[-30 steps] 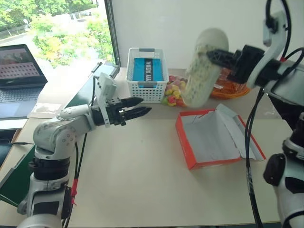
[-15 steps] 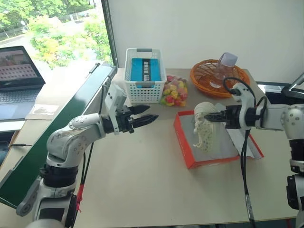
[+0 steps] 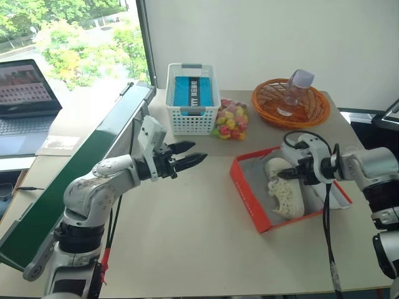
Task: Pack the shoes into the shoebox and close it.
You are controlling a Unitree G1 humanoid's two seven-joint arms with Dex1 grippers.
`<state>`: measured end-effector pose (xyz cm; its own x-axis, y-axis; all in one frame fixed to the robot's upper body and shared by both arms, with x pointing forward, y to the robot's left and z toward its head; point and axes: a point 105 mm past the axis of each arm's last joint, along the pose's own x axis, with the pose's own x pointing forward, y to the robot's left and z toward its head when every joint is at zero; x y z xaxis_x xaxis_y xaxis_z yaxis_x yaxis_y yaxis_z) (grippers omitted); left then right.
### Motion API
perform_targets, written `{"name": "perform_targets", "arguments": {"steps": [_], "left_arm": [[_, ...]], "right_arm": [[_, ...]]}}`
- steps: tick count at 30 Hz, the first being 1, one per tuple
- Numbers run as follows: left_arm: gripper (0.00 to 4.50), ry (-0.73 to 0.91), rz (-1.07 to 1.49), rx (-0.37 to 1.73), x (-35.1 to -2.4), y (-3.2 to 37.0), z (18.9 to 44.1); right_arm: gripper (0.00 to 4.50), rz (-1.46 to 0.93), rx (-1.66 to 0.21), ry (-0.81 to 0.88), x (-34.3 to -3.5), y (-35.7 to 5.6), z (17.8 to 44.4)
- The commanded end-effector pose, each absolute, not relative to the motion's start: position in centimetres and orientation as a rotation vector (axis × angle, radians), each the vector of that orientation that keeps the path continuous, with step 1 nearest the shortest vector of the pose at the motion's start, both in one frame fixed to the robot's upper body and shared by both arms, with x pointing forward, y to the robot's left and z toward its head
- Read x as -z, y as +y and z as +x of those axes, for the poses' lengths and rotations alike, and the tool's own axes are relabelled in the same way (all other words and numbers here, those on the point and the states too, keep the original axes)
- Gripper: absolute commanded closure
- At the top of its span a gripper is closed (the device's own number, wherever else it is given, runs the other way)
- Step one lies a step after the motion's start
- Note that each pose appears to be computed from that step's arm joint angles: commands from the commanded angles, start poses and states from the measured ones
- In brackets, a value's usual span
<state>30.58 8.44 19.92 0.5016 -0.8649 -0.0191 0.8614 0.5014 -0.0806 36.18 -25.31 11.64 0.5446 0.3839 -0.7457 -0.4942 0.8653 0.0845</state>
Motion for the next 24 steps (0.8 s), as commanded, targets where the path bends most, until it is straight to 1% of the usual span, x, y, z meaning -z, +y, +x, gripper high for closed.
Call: {"name": "perform_targets", "arguments": {"steps": [1,5,10,15,18,22,24], "left_arm": [[1.62,-0.011,-0.043,1.053,-21.1,8.4,29.9],[1.62,-0.011,-0.046,1.046,-21.0,8.4,29.8],[1.62,-0.010,-0.050,1.046,-20.8,8.2,29.7],[1.62,-0.011,-0.051,1.042,-20.8,8.2,29.5],[1.62,-0.014,-0.052,1.037,-20.9,8.2,29.4],[1.62,-0.017,-0.050,1.028,-21.0,8.3,29.4],[1.58,-0.014,-0.045,1.024,-21.0,8.3,29.4]], "right_arm": [[3.99,-0.229,-0.537,0.774,-14.2,-25.7,37.6],[3.99,-0.306,-0.560,0.763,-14.8,-25.8,38.2],[3.99,-0.396,-0.588,0.767,-14.6,-25.8,38.9],[3.99,-0.448,-0.600,0.788,-13.2,-26.3,39.1],[3.99,-0.486,-0.609,0.838,-11.1,-27.0,38.5],[3.99,-0.453,-0.607,0.865,-10.1,-27.2,38.3],[3.03,-0.443,-0.604,0.862,-10.2,-27.2,38.5]]}}
